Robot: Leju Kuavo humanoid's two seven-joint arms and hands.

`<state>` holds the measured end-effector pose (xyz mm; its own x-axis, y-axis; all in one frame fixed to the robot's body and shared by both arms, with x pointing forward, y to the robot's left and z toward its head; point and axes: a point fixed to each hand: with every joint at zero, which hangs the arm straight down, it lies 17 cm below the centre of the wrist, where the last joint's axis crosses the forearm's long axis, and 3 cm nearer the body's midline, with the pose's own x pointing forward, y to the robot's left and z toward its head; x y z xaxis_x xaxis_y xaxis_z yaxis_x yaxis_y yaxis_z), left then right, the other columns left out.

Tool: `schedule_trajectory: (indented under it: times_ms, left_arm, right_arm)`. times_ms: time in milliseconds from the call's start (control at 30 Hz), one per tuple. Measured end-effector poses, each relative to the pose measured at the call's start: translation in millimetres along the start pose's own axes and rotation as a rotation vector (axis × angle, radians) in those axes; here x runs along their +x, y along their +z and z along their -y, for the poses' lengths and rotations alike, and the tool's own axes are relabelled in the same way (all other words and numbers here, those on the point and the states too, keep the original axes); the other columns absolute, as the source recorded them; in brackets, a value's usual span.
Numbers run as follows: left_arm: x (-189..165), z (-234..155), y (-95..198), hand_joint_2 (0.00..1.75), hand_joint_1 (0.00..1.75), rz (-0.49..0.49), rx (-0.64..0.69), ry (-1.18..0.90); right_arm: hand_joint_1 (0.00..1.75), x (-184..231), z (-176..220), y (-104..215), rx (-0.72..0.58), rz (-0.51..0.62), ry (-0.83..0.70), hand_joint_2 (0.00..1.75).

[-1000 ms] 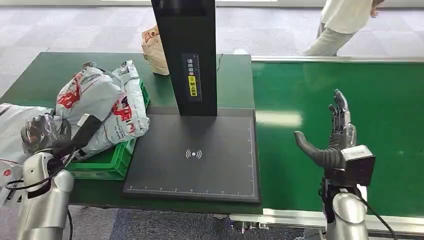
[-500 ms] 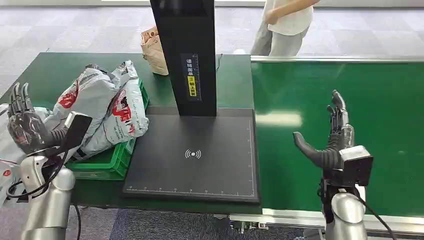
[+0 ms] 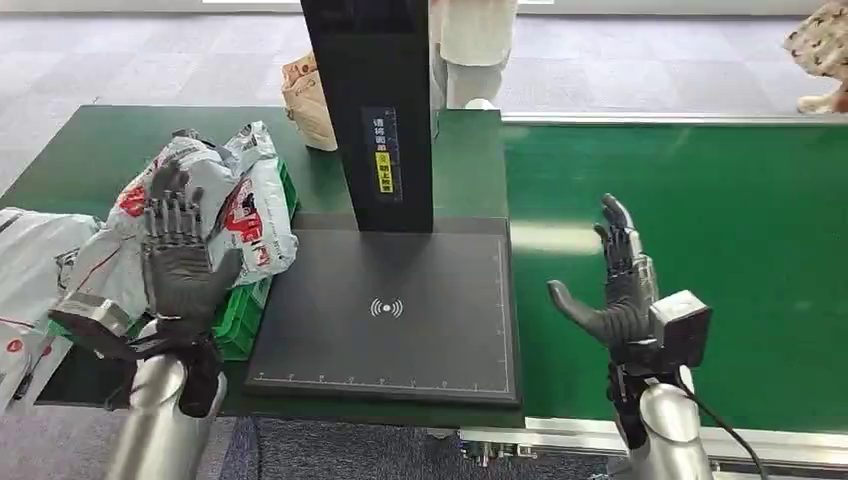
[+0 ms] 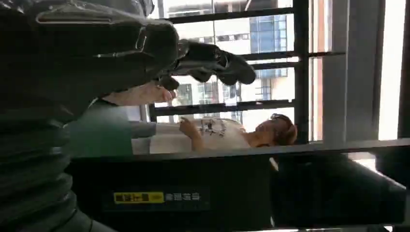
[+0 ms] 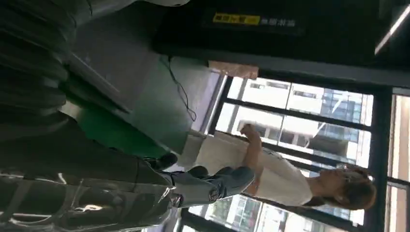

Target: Moved the parcel from conveyor to table for the left to box.

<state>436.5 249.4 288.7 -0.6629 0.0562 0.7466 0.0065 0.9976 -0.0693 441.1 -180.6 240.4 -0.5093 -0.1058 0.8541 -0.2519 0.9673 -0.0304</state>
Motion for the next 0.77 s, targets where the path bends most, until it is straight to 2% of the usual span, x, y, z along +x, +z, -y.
schedule_trajectory:
  times_ms: [100, 300, 567, 767]
  left_arm:
    - [-27, 40, 15, 1.75, 0.0, -0.125, -0.08, 0.154]
    - [-71, 94, 52, 1.75, 0.0, -0.299, -0.159, 0.275]
    - [-101, 114, 71, 1.75, 0.0, -0.407, -0.208, 0.264]
    - [-106, 119, 65, 1.75, 0.0, -0.416, -0.217, 0.268]
  right_arm:
    - [0.0, -15, -18, 5, 0.045, -0.046, -0.045, 1.75]
    - [0.0, -39, -47, 11, 0.113, -0.116, -0.089, 1.75]
    - [0.0, -53, -59, 12, 0.135, -0.155, -0.096, 1.75]
    - [0.0, -54, -58, 8, 0.136, -0.159, -0.09, 1.75]
